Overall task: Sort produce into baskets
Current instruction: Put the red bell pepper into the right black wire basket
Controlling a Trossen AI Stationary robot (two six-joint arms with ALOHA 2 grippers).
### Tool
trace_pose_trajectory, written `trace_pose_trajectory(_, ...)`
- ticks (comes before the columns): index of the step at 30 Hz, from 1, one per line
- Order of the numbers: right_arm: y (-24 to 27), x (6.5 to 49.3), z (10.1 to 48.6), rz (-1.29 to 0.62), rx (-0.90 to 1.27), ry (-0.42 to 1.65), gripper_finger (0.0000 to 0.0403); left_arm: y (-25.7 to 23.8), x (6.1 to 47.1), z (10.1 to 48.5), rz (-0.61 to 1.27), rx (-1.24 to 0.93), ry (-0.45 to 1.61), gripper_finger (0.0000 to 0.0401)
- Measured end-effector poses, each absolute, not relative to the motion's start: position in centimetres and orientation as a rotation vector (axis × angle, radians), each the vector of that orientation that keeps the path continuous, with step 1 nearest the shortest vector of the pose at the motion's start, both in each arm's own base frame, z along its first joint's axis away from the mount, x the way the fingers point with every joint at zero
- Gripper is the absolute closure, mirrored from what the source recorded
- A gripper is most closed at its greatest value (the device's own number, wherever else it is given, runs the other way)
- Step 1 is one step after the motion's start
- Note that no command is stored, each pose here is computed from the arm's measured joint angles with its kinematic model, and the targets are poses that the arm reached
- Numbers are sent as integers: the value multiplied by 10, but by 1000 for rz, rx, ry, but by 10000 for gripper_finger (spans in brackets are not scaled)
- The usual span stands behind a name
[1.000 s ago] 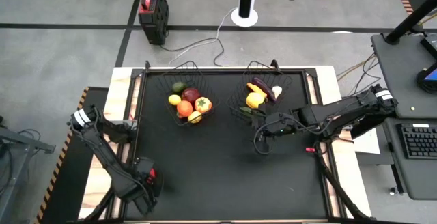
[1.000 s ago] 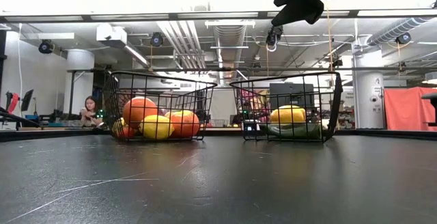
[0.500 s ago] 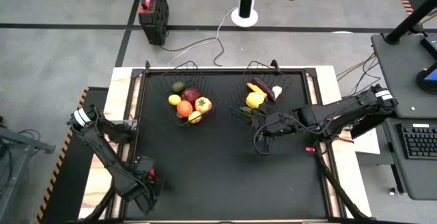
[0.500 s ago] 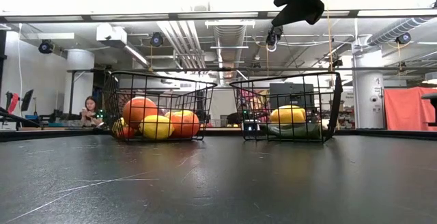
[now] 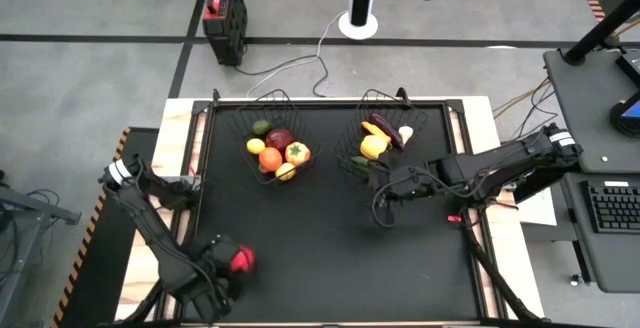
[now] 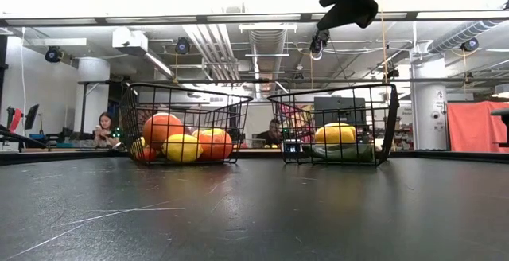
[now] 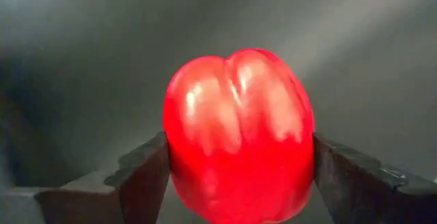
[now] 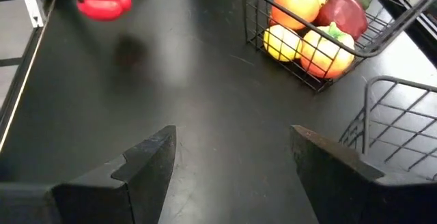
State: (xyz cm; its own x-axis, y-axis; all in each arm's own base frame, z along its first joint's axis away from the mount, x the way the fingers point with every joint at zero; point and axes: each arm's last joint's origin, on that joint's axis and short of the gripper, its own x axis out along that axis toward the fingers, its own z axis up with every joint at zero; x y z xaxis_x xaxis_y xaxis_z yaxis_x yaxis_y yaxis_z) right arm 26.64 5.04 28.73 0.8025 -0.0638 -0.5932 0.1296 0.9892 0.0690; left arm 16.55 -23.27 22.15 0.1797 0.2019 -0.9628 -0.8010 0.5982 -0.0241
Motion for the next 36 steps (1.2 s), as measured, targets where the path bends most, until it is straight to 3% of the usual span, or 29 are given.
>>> trace_pose_trajectory(7,72,268,296,9,12,524,129,-239,190,269,578,-447,757,103)
trace_pose_trajectory(11,93,266,305,80,-94,420,129,-237,204,287,526,-355,655,104)
trace_pose_trajectory(16,113,258,310,22,-213,355,129,-237,230,297,431,-186,552,104)
trace_pose_trajectory(26,128,250,310,-10,-282,340,129,-211,272,286,418,1,517,104)
trace_pose_trajectory(36,128,250,310,-19,-252,341,129,-173,308,245,308,-57,498,104)
